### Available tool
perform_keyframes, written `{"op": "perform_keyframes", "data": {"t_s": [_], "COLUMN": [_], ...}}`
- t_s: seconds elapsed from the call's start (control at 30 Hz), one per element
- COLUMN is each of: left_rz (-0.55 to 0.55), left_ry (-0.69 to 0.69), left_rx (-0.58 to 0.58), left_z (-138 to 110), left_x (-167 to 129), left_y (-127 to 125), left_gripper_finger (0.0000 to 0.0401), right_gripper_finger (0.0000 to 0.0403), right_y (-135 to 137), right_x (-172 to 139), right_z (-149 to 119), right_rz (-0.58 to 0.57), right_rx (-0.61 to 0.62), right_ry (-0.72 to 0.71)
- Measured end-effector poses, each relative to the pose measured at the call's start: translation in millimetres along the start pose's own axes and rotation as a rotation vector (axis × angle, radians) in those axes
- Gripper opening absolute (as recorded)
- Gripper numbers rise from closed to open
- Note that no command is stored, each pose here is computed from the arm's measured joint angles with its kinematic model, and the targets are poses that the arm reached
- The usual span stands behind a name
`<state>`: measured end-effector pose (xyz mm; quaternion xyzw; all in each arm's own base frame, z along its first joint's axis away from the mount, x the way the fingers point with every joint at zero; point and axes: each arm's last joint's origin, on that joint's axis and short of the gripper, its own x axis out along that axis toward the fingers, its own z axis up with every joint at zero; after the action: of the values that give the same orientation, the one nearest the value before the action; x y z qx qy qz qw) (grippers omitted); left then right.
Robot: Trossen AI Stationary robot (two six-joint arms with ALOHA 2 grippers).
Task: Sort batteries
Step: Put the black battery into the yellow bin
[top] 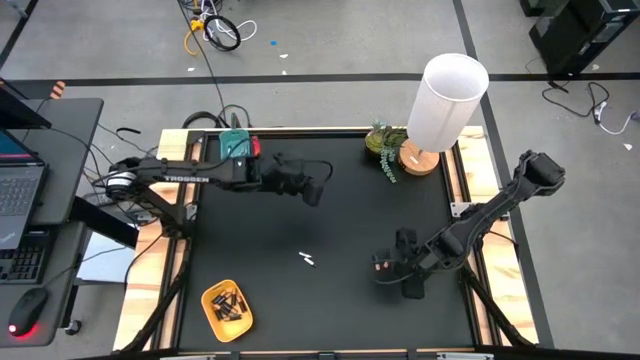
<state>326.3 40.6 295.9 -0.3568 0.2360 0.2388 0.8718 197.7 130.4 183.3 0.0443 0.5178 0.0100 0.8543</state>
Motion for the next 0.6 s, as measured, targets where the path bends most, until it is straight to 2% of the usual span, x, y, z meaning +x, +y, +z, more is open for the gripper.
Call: {"op": "perform_keyframes", "data": {"t_s": [0.13,0.27,0.43,0.6], "left_rz": [-0.003,-0.01,0.017,0.025], "left_ry": [-0.022,-0.013,-0.031,-0.029], "left_rx": [0.011,0.031,0.011,0.002], "left_z": [-13,-24,-28,-29], "left_x": [-4,-5,-4,-1], "left_y": [-14,-23,-25,-24], "left_gripper_finger": [0.0162,0.0162,0.0162,0.0162], "right_gripper_finger": [0.0276,0.0306,0.0312,0.0303], "right_y": [1,-2,-9,-17], "right_x": [5,6,13,27], "right_z": [2,5,14,24], "right_rz": [0.005,-0.001,-0.015,-0.014], "right_rx": [-0.054,-0.099,-0.165,-0.167], "right_ry": [-0.012,-0.018,-0.042,-0.053]}}
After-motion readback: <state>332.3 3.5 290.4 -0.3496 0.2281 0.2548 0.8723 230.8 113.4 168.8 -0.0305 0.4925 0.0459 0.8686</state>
